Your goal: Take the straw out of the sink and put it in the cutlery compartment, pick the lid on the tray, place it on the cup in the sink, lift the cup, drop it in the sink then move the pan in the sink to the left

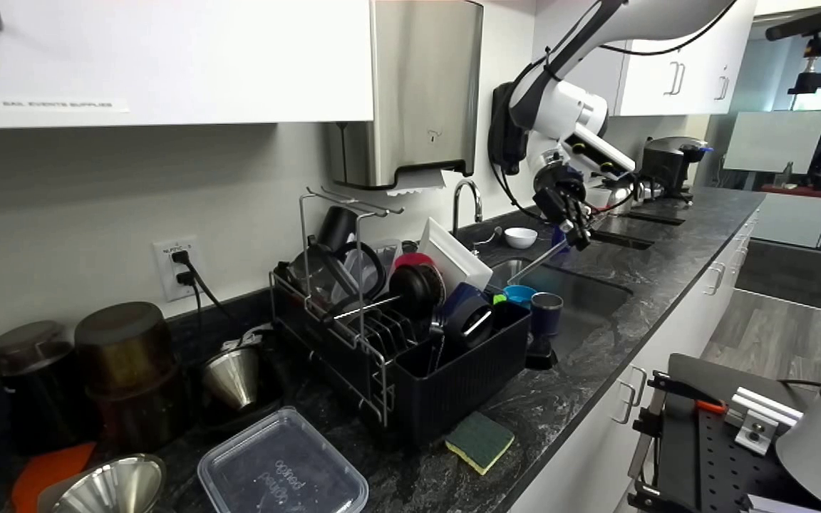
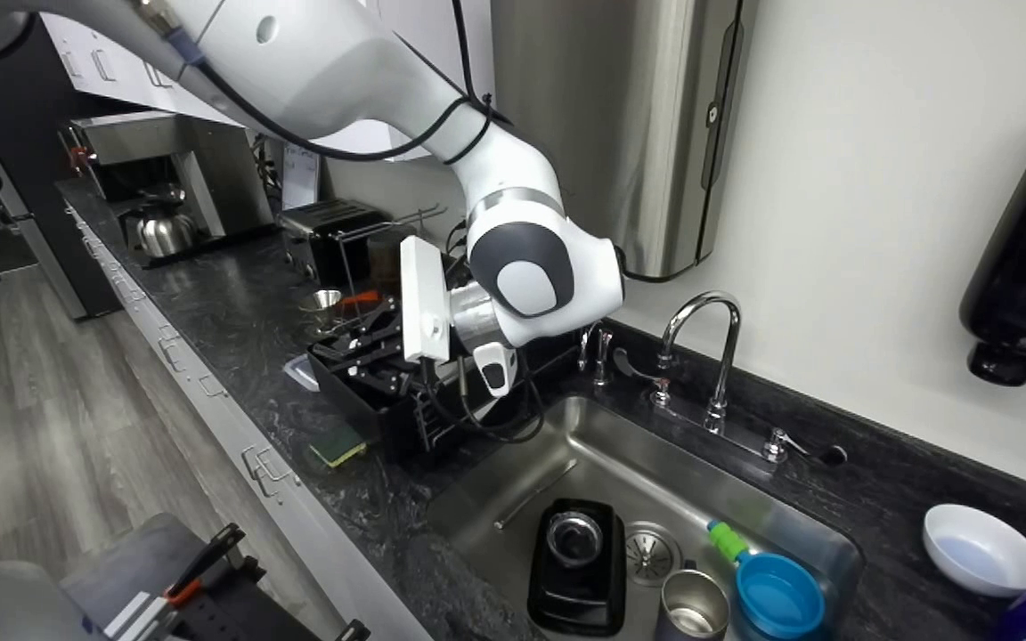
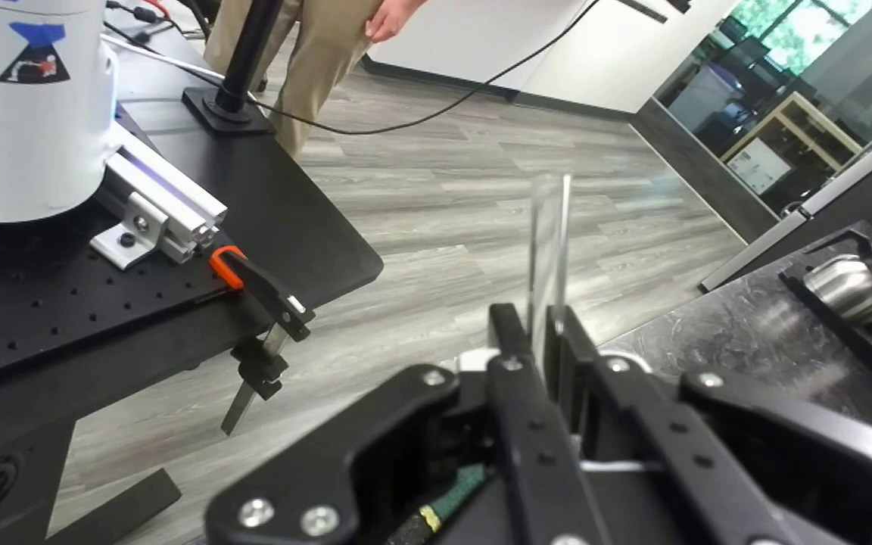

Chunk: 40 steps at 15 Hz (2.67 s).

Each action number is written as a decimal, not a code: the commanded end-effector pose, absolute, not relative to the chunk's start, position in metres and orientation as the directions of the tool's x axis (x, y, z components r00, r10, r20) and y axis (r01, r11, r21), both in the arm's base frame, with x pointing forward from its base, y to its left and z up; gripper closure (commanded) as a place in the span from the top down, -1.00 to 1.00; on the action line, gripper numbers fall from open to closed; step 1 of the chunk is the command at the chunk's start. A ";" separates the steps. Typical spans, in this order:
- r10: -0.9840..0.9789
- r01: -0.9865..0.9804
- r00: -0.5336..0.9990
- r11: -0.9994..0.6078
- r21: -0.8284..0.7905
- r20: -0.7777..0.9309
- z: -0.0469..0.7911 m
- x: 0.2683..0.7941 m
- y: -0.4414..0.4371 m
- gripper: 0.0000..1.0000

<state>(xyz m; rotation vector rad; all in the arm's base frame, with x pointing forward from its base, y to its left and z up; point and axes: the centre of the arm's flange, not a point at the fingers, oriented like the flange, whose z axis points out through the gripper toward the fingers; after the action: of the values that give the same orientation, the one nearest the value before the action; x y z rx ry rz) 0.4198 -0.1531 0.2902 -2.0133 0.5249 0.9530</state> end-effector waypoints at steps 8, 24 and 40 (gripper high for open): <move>-0.021 -0.665 0.602 -0.567 -0.487 -0.798 0.281 0.419 -0.152 -0.75; -0.020 -0.717 0.564 -0.507 -0.478 -0.826 0.275 0.376 -0.158 -0.94; 0.050 -0.777 0.538 -0.357 -0.518 -0.841 0.349 0.372 -0.104 -0.94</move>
<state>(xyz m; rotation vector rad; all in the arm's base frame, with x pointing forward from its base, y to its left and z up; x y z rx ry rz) 0.3693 -0.1184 0.3407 -1.7579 0.5940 0.9790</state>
